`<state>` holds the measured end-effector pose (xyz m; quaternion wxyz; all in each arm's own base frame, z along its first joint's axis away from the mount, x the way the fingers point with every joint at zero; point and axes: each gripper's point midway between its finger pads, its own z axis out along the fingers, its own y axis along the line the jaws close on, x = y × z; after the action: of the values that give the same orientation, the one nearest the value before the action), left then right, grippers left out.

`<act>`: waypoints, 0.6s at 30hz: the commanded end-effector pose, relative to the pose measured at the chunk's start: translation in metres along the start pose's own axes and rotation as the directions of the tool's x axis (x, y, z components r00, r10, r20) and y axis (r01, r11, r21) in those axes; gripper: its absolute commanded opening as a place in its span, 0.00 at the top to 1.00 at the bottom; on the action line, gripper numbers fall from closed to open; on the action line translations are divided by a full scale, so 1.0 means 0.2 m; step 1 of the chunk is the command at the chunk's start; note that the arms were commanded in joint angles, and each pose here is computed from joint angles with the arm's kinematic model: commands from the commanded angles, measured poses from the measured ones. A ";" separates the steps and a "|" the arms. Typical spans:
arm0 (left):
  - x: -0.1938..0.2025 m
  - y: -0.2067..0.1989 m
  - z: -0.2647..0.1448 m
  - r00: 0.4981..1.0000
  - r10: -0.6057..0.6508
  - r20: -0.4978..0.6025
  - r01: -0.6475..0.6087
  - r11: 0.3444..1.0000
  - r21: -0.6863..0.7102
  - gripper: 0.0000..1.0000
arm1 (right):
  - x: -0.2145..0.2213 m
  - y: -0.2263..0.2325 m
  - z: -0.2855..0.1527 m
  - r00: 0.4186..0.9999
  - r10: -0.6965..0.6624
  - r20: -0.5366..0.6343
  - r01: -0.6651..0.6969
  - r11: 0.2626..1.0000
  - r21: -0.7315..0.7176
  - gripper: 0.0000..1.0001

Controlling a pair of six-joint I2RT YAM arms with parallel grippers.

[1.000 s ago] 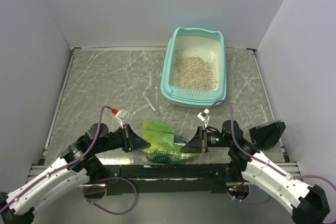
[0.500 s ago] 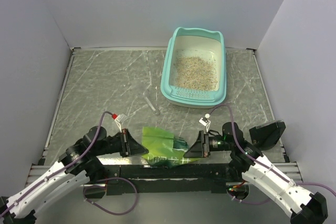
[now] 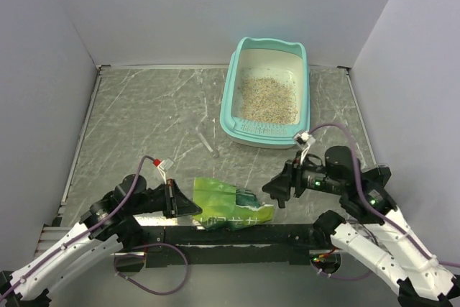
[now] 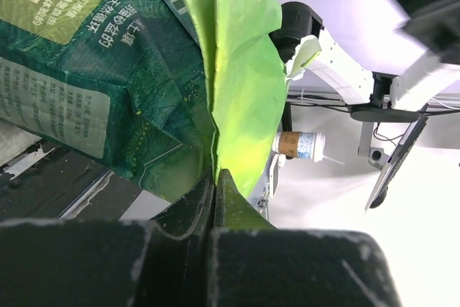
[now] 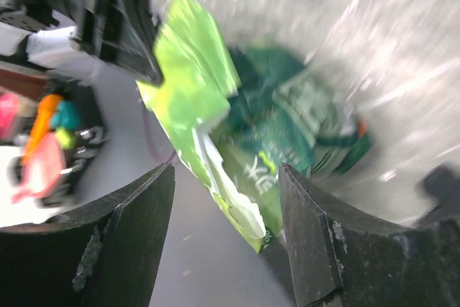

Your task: Fill the litter box with clean litter

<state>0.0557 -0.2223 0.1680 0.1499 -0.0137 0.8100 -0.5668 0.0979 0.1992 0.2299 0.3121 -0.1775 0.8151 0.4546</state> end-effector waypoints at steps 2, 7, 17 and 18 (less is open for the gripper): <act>0.03 0.17 0.02 0.995 -0.096 -0.014 0.093 0.984 -0.151 0.99 | -0.11 0.05 -0.10 0.970 -0.242 -0.009 0.242 0.970 0.031 0.35; 0.02 0.19 0.03 0.995 -0.093 -0.016 0.089 0.979 -0.183 0.99 | -0.02 0.20 -0.05 0.912 -0.398 -0.104 0.383 0.914 -0.135 0.37; -0.05 0.20 0.04 0.998 -0.063 0.011 0.064 0.959 -0.277 0.99 | 0.15 0.33 0.12 0.729 -0.651 -0.213 0.626 0.759 -0.180 0.38; -0.05 0.20 0.04 0.998 -0.061 0.016 0.063 0.958 -0.280 0.99 | 0.18 0.33 0.14 0.704 -0.668 -0.240 0.644 0.744 -0.181 0.38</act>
<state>0.0653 -0.2285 0.1562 0.1253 -0.0269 0.8446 -0.5199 0.0342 0.2481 0.2246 0.2683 -0.5010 0.7370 0.3659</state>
